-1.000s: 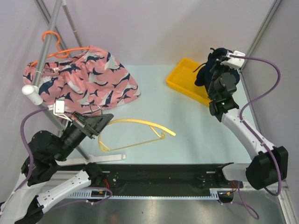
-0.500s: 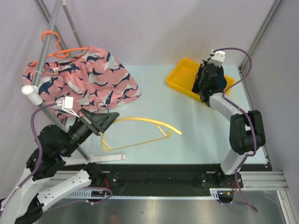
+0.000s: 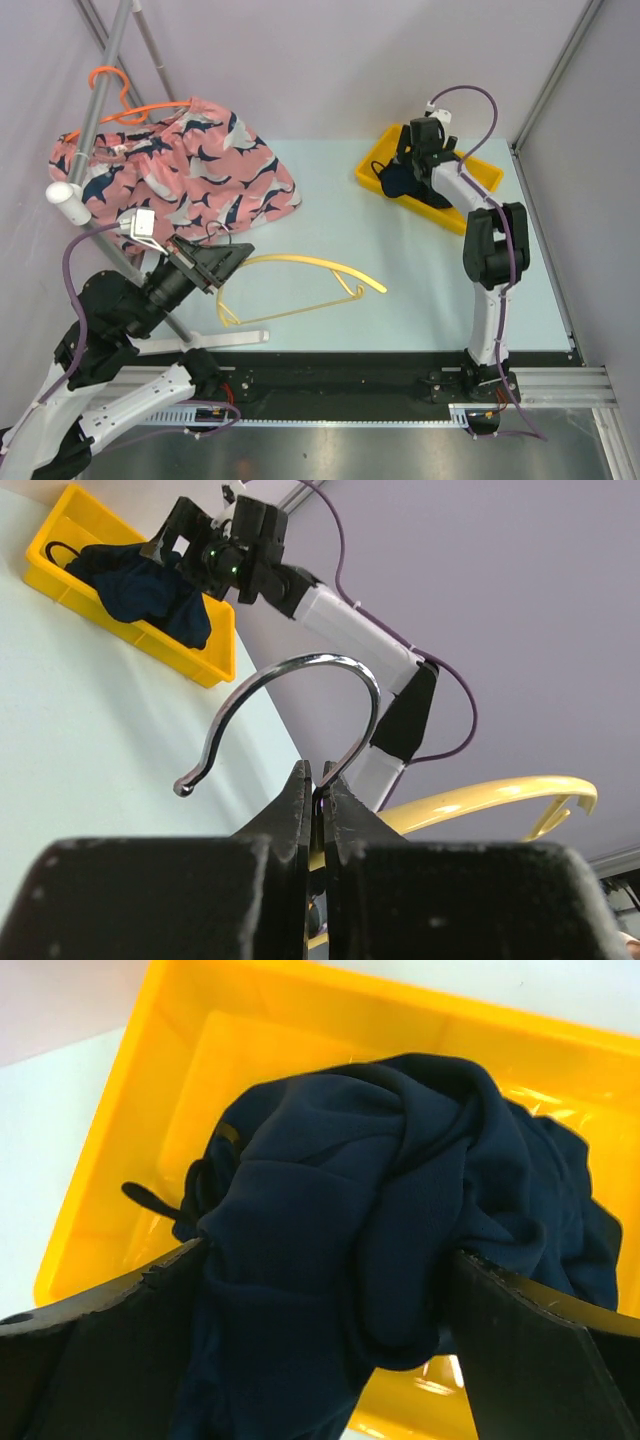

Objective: Remove the shorts from the hanger

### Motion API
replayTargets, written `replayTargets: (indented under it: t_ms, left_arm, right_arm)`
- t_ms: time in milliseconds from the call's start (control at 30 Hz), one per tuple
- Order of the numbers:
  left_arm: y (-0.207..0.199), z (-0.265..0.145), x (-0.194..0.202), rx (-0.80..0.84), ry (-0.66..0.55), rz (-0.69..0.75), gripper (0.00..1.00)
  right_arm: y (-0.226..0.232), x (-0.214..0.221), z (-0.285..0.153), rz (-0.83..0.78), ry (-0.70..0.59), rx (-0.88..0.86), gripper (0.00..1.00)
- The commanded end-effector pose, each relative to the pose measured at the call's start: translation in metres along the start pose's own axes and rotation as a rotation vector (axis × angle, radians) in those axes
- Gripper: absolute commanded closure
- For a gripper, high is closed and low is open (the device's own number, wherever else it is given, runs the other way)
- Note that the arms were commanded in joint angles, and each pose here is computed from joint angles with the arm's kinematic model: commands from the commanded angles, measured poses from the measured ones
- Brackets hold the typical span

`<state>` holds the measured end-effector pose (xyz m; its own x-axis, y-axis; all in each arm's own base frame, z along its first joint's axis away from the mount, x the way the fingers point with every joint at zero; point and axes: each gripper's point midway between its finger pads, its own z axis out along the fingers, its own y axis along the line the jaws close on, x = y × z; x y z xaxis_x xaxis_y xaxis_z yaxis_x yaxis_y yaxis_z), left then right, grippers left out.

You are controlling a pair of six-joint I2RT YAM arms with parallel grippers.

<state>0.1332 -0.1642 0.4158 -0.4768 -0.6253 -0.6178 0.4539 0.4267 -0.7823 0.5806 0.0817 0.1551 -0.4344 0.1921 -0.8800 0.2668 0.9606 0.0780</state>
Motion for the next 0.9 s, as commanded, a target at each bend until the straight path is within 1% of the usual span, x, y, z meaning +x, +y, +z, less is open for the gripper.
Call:
replayTargets:
  t_ms: [0, 67, 100, 167, 200, 233, 267, 300, 333, 367, 400, 433, 467, 500, 533, 567, 600, 633, 700, 733, 767, 800, 833, 867]
  left_arm:
    - [-0.013, -0.001, -0.007, 0.056, -0.027, -0.039, 1.0]
    - [-0.015, -0.001, -0.005, 0.064, -0.02, -0.039, 0.99]
    - [-0.015, -0.001, -0.006, 0.065, -0.021, -0.036, 0.99]
    - [-0.012, 0.0, -0.003, 0.056, -0.016, -0.027, 1.0]
    - [-0.009, 0.001, -0.004, 0.044, -0.018, -0.014, 1.0]
    - [-0.005, 0.001, -0.002, 0.029, -0.014, -0.008, 1.0]
    - [-0.001, 0.002, 0.0, 0.017, -0.008, -0.005, 1.0]
    - [0.001, 0.003, 0.0, 0.008, -0.015, -0.003, 1.0]
    - [0.002, 0.002, 0.0, 0.007, -0.016, -0.003, 1.0]
    - [0.005, 0.003, 0.003, 0.001, -0.011, -0.002, 1.0]
    - [0.005, 0.002, 0.002, 0.005, -0.016, -0.006, 1.0]
    - [0.005, 0.002, 0.003, 0.007, -0.014, -0.007, 0.99]
    - [0.005, 0.002, 0.004, 0.009, -0.014, -0.009, 1.0]
    - [0.005, 0.002, 0.004, 0.01, -0.01, -0.01, 1.0]
    - [0.005, 0.002, 0.004, 0.012, -0.012, -0.011, 1.0]
    - [0.004, 0.002, 0.004, 0.012, -0.012, -0.012, 1.0]
    - [0.004, 0.002, 0.004, 0.012, -0.012, -0.014, 1.0]
    - [0.004, 0.001, 0.003, 0.014, -0.014, -0.016, 0.99]
    - [0.003, 0.0, 0.002, 0.015, -0.016, -0.017, 1.0]
    - [0.003, 0.0, 0.002, 0.018, -0.015, -0.016, 0.99]
    - [0.003, 0.0, 0.002, 0.014, -0.014, -0.016, 0.99]
    - [0.004, -0.001, 0.003, 0.012, -0.01, -0.015, 1.0]
    - [0.004, 0.0, 0.003, 0.01, -0.01, -0.015, 1.0]
    - [0.004, 0.0, 0.002, 0.008, -0.013, -0.013, 1.0]
  right_arm:
    - [-0.015, 0.012, -0.026, 0.061, 0.259, 0.051, 0.0]
    - [-0.017, 0.0, -0.041, 0.081, 0.271, 0.061, 0.0]
    - [-0.018, -0.002, -0.057, 0.069, 0.29, 0.063, 0.0]
    - [-0.02, -0.008, -0.073, 0.05, 0.289, 0.059, 0.0]
    - [-0.024, -0.002, -0.082, 0.036, 0.314, 0.073, 0.0]
    - [-0.026, -0.01, -0.099, 0.042, 0.302, 0.069, 0.0]
    - [-0.027, -0.008, -0.109, 0.043, 0.315, 0.068, 0.0]
    - [-0.032, 0.006, -0.116, 0.027, 0.347, 0.073, 0.0]
    - [-0.03, 0.001, -0.131, 0.031, 0.33, 0.052, 0.0]
    - [-0.028, 0.0, -0.138, 0.029, 0.321, 0.02, 0.0]
    - [-0.031, 0.023, -0.14, 0.008, 0.364, 0.008, 0.0]
    - [-0.029, 0.026, -0.143, 0.011, 0.364, -0.02, 0.0]
    - [-0.021, 0.021, -0.149, 0.032, 0.344, -0.095, 0.0]
    - [-0.017, 0.025, -0.149, 0.044, 0.349, -0.129, 0.01]
    - [-0.016, 0.039, -0.148, 0.051, 0.378, -0.155, 0.05]
    - [-0.008, 0.038, -0.149, 0.073, 0.378, -0.21, 0.06]
    - [-0.004, 0.04, -0.148, 0.078, 0.385, -0.228, 0.08]
    - [0.002, 0.042, -0.148, 0.069, 0.387, -0.255, 0.15]
    - [0.018, 0.045, -0.144, 0.051, 0.374, -0.299, 0.18]
    - [0.023, 0.045, -0.142, 0.031, 0.366, -0.315, 0.28]
    - [0.036, 0.045, -0.143, 0.034, 0.37, -0.381, 0.35]
    - [0.042, 0.052, -0.139, 0.031, 0.385, -0.396, 0.43]
    - [0.045, 0.054, -0.135, 0.04, 0.392, -0.402, 0.59]
    - [0.048, 0.05, -0.131, 0.042, 0.382, -0.409, 0.65]
